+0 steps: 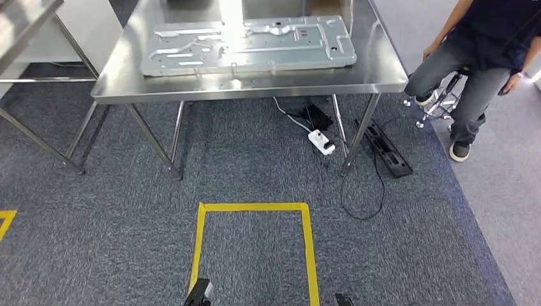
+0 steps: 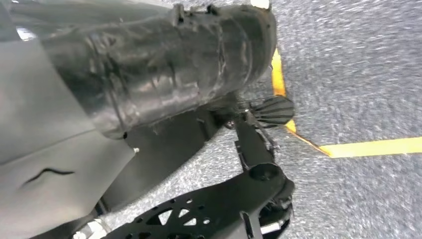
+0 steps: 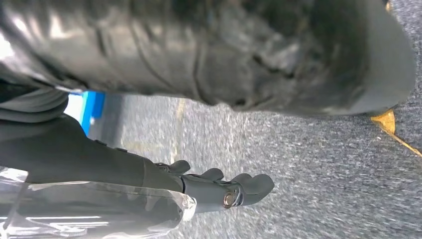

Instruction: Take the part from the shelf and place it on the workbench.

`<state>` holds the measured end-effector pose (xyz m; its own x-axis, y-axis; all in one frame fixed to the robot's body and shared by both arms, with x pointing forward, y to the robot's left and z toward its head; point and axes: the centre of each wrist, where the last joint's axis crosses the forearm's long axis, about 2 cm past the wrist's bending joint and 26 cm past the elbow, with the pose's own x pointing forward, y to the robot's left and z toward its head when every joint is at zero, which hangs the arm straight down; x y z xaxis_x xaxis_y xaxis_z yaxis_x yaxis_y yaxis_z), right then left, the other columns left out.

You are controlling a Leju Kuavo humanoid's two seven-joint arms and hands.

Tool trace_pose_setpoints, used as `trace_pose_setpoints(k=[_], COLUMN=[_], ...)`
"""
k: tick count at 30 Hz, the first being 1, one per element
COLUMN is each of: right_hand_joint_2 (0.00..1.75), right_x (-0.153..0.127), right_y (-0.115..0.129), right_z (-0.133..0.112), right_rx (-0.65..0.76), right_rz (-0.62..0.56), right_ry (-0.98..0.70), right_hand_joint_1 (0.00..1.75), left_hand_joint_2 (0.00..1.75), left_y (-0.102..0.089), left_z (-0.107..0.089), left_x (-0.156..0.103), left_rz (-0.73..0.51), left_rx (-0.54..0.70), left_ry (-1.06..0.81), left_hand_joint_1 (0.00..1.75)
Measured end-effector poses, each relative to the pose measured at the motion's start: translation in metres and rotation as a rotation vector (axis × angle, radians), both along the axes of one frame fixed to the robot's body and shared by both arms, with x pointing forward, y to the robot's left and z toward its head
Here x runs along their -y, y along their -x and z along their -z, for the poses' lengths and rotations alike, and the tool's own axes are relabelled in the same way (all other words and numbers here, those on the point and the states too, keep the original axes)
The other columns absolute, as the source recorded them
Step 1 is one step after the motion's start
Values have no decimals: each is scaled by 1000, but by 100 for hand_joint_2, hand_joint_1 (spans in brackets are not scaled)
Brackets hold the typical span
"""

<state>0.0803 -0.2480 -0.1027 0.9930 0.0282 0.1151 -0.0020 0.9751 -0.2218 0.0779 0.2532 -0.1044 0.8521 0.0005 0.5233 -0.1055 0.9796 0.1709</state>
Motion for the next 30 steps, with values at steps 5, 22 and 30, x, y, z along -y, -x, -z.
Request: trace_pose_setpoints(k=[5, 22, 30], right_hand_joint_2=[0, 0, 0], right_x=[-2, -2, -1], right_y=[2, 6, 7], right_z=[0, 1, 2], right_rx=[7, -17, -23], right_rz=[-56, -139, -161], right_ry=[-13, -2, 5], right_hand_joint_1=[0, 0, 0], left_hand_joint_2=[0, 0, 0], left_y=[1, 3, 3], left_z=[0, 0, 0], left_x=[0, 1, 2], left_rz=[49, 70, 92], left_rx=[-1, -12, -24], left_ry=[-24, -39, -43], left_hand_joint_1=[0, 0, 0])
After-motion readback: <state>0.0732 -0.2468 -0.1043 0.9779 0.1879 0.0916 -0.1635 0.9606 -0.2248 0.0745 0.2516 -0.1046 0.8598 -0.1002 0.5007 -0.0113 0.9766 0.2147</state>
